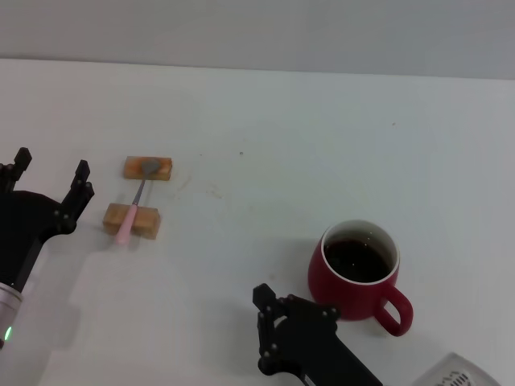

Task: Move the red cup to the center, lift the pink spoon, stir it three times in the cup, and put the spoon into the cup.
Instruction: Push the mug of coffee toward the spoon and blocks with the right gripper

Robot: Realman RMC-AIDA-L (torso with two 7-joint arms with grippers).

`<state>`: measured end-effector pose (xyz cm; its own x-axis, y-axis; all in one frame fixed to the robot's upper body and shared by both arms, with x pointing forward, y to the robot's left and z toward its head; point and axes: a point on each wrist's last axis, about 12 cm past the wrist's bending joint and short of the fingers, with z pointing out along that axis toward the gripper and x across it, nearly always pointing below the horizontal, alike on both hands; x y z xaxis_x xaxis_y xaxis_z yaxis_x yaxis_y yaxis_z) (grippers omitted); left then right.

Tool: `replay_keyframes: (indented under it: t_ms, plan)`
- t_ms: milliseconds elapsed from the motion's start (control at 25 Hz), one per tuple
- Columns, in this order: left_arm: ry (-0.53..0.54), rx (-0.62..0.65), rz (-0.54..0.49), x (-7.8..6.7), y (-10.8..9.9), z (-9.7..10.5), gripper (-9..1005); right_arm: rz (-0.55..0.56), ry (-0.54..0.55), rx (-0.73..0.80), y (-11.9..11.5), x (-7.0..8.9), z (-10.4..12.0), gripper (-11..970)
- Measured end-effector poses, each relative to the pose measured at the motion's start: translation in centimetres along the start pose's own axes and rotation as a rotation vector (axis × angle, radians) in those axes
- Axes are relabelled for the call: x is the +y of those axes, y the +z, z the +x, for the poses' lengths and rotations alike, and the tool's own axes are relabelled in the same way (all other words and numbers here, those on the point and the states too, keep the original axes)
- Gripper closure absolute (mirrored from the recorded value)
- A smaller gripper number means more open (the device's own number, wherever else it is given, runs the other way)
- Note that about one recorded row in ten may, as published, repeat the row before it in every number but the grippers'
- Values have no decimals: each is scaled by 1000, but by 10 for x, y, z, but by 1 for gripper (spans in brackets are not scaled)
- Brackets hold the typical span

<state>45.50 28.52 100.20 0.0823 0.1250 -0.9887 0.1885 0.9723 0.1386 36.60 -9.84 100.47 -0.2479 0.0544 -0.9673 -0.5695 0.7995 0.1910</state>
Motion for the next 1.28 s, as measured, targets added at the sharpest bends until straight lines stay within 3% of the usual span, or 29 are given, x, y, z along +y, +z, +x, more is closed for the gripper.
replay_keyframes:
  t_ms: [560,1280]
  plan:
    - [10,3,1,2,1,0,192,69,53,-4,-17,4,5,959]
    - [14,-3,7,2,5,-1,192,178,60,-33,-35,-5,8,959]
